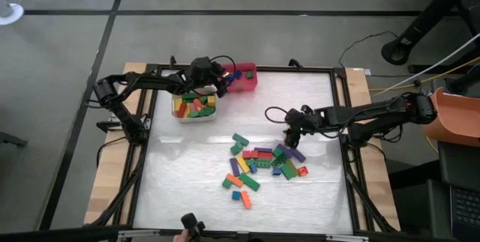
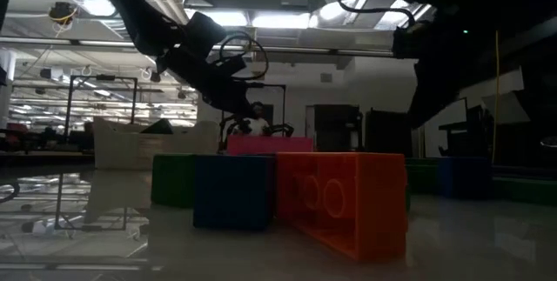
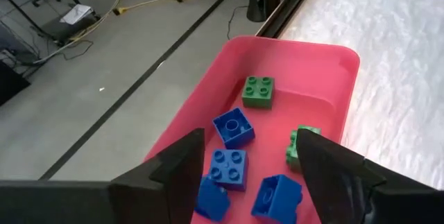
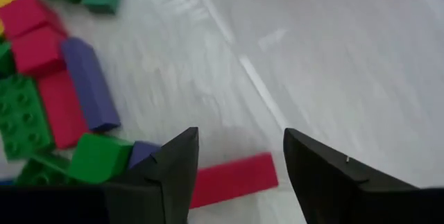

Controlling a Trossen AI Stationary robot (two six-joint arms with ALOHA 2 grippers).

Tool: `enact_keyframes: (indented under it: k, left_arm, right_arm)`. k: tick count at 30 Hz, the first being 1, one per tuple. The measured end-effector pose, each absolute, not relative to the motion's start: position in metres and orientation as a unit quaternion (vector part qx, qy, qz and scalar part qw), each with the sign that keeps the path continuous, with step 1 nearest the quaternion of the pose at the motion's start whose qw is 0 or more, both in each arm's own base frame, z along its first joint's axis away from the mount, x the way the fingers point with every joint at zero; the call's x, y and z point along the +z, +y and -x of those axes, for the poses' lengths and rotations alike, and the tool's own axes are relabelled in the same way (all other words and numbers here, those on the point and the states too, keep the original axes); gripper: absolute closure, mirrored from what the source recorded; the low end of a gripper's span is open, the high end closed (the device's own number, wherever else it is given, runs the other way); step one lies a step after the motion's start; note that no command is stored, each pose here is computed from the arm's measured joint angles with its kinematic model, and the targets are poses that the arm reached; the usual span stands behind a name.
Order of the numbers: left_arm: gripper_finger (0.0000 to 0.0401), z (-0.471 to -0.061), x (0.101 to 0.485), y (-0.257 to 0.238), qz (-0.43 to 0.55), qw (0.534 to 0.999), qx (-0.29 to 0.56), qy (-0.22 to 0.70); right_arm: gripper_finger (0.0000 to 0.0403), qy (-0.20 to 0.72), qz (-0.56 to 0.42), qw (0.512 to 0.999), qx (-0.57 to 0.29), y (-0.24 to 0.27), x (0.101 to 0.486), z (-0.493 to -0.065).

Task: Sort blocks by size
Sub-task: Put the large red wooden block into the white bin

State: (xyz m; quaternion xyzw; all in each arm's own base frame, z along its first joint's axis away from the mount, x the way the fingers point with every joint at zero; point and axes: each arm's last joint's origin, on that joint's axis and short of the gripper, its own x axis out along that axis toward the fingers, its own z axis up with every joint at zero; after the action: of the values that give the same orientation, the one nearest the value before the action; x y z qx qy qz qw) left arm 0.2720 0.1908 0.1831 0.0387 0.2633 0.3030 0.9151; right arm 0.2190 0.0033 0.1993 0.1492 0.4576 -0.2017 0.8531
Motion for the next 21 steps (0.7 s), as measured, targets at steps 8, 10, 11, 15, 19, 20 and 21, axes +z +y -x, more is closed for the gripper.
enact_keyframes:
  k: [8, 10, 11, 15, 19, 20, 21]
  left_arm:
    - [0.0191, -0.272, 0.183, 0.191, -0.039, 0.915, 0.303, 0.264]
    - [0.0191, -0.272, 0.183, 0.191, -0.042, 0.915, 0.302, 0.266]
    - [0.0191, -0.272, 0.183, 0.191, -0.046, 0.914, 0.301, 0.268]
    - [0.0191, -0.271, 0.182, 0.190, -0.059, 0.912, 0.295, 0.277]
    - [0.0191, -0.271, 0.181, 0.190, -0.061, 0.911, 0.293, 0.285]
    - [0.0191, -0.271, 0.181, 0.190, -0.061, 0.911, 0.293, 0.285]
    - [0.0191, -0.271, 0.181, 0.190, -0.062, 0.911, 0.293, 0.284]
  right_arm:
    - [0.0194, 0.433, -0.220, 0.809, -0.331, 0.021, 0.192, -0.210]
    - [0.0194, 0.421, -0.230, 0.801, -0.358, 0.024, 0.187, -0.211]
    - [0.0194, 0.419, -0.234, 0.797, -0.367, 0.026, 0.184, -0.212]
    - [0.0194, 0.419, -0.247, 0.783, -0.388, 0.032, 0.171, -0.219]
    - [0.0194, 0.426, -0.253, 0.767, -0.407, 0.039, 0.155, -0.224]
    - [0.0194, 0.428, -0.255, 0.763, -0.413, 0.039, 0.152, -0.225]
    - [0.0194, 0.427, -0.258, 0.760, -0.417, 0.040, 0.149, -0.226]
